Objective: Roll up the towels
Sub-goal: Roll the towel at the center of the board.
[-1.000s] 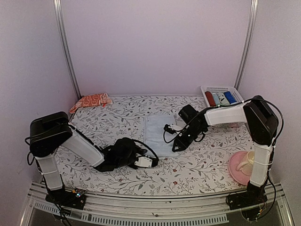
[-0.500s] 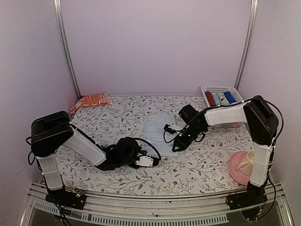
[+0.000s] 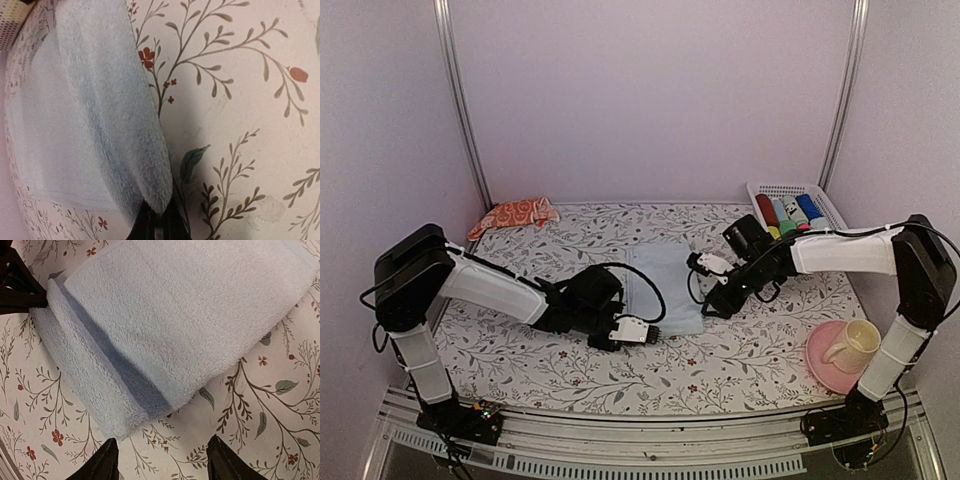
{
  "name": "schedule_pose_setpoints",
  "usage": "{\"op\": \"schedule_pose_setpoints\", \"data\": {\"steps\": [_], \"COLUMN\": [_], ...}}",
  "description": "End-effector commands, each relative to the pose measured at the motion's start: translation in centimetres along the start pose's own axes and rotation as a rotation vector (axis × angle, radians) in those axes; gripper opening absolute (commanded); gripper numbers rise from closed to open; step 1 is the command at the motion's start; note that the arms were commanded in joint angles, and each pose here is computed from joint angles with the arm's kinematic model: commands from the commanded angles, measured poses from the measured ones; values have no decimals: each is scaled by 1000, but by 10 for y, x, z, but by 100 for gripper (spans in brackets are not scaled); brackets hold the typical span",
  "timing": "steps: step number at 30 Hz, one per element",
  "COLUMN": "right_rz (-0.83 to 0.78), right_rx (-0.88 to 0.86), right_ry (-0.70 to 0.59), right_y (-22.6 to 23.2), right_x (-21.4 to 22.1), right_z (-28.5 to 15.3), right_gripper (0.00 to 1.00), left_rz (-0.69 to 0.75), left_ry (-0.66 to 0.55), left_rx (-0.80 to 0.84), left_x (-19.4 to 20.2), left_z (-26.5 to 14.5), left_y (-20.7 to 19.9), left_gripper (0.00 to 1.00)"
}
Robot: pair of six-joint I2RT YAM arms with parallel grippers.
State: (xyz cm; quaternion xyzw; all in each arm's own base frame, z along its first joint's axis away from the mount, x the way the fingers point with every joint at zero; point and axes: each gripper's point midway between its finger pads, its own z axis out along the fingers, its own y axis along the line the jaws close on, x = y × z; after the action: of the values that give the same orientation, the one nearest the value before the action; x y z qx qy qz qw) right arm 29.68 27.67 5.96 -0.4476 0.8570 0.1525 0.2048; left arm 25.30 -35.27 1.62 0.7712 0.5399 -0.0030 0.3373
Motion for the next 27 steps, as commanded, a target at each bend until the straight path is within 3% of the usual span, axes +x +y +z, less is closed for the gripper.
{"op": "schedule_pose_setpoints", "data": {"steps": [1, 7, 12, 27], "right_rz": [-139, -480, -633, -816], "right_rx": [134, 129, 168, 258], "right_ry": [-138, -322, -383, -259], "right_y": [6, 73, 94, 88], "right_x": [-21, -17, -19, -13], "right_z": [-24, -33, -34, 23], "right_gripper": [66, 73, 74, 73], "left_rz": [-101, -168, -240, -389], "left_ry": [6, -18, -57, -120], "left_rx": [238, 320, 415, 606], "left_x": [9, 7, 3, 10], "left_z": [-5, -10, -16, -20], "left_y": [-37, -35, -33, -24], "left_gripper": [0, 0, 0, 0]}}
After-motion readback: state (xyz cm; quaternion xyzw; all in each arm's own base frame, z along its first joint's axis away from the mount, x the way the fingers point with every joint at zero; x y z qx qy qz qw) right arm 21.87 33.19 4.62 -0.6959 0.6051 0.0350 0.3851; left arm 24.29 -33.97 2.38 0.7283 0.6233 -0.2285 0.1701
